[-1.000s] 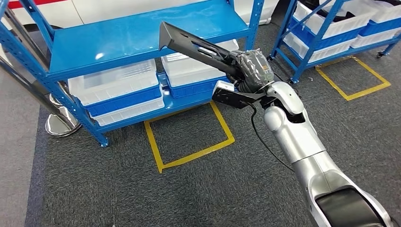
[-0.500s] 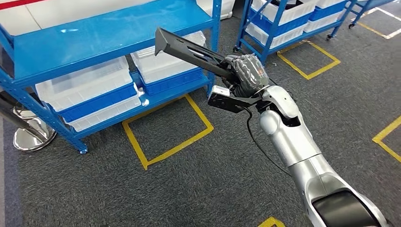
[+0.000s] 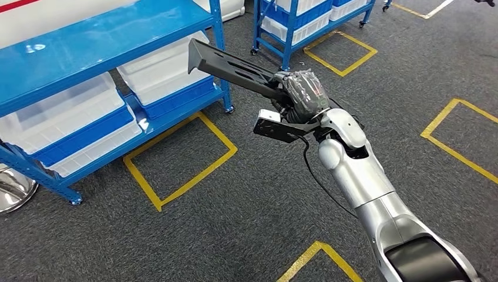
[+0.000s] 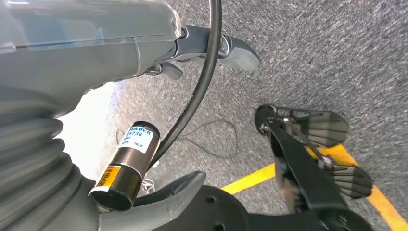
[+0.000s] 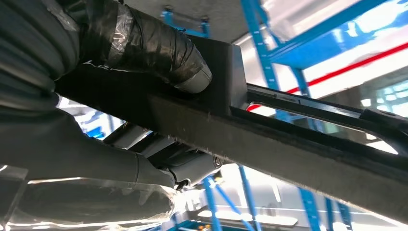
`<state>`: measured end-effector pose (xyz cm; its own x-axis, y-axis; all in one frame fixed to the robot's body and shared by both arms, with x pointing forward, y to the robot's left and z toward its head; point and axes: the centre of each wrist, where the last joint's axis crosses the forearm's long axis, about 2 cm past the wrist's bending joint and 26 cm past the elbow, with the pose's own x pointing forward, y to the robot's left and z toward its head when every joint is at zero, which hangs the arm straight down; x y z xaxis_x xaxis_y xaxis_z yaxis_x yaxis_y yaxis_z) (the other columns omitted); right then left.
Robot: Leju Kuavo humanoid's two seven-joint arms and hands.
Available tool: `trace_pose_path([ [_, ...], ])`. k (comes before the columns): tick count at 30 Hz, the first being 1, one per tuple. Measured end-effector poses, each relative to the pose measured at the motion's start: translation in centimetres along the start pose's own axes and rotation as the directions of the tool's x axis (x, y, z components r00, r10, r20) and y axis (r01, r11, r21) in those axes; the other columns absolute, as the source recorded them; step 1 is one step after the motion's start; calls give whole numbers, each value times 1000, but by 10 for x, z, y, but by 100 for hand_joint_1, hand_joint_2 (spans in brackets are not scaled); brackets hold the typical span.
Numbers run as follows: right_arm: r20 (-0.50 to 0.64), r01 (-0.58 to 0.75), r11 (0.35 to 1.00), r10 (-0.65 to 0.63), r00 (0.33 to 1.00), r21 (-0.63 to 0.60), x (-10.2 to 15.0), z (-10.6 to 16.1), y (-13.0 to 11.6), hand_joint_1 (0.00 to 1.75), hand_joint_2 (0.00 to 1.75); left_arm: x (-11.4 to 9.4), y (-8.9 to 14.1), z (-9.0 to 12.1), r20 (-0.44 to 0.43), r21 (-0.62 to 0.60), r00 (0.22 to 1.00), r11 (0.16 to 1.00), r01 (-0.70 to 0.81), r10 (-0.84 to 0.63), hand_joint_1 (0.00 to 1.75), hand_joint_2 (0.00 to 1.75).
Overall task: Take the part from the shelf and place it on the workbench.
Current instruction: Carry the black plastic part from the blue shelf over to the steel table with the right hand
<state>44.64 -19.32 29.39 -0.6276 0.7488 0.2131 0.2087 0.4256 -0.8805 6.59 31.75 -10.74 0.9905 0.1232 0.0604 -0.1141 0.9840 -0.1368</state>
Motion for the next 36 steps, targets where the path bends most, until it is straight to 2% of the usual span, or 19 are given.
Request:
trace_pose_path([
  [21,-8,-12,1000,12,1000,-7,-1,-4,-6,175,175,4,-1,0,46,-16,998,999,-51,52,0,175],
  [36,4,-16,1000,16,1000,4,4,-7,-5,175,175,0,-3,-1,39,-19,997,997,-73,74,0,175],
])
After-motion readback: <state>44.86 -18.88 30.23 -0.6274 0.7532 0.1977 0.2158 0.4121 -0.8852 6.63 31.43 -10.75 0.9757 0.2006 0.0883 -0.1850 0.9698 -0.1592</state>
